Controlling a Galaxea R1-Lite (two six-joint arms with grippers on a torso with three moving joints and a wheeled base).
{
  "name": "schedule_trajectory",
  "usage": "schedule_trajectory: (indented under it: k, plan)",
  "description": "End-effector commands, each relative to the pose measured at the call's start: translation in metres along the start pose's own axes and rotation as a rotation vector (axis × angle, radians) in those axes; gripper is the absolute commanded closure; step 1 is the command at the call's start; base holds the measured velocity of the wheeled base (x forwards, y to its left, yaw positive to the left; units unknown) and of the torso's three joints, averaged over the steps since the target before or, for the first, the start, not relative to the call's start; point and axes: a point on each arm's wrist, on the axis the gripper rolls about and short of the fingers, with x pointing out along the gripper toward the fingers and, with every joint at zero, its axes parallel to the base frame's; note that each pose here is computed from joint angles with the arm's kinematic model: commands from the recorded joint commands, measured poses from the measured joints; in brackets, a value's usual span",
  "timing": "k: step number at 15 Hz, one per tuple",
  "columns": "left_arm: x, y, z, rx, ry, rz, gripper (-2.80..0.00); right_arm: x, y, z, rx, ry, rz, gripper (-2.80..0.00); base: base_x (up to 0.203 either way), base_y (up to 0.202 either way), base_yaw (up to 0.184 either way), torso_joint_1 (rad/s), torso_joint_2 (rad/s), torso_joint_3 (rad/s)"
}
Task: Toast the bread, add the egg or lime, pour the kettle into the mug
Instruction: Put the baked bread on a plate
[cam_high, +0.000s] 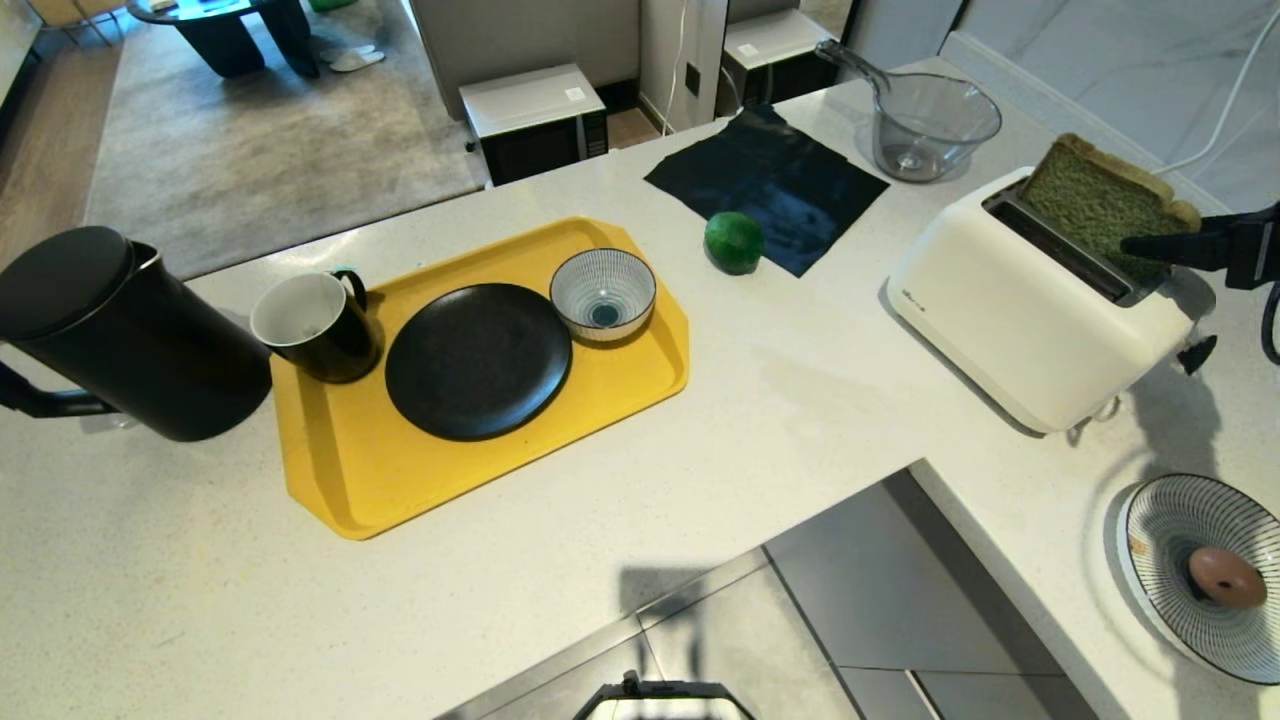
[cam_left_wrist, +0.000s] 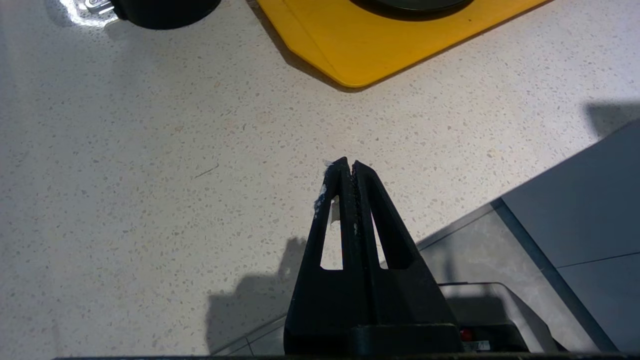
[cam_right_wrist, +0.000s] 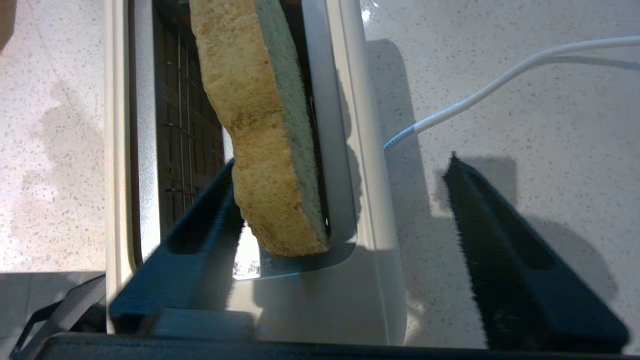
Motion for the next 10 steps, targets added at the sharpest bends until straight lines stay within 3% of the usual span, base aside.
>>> schedule_trajectory:
  k: [1, 10]
  plan:
    - [0.001, 0.0, -0.005, 0.0, 0.014, 0.0, 0.0, 0.002, 0.001, 0.0, -0.004, -0.002, 0.009, 0.0, 0.0, 0.0, 0.0, 0.0, 0.0, 0.0]
    - [0.001, 0.0, -0.005, 0.0, 0.014, 0.0, 0.0, -0.009, 0.011, 0.013, -0.002, -0.023, -0.012, 0.0, 0.0, 0.0, 0.0, 0.0, 0.0, 0.0]
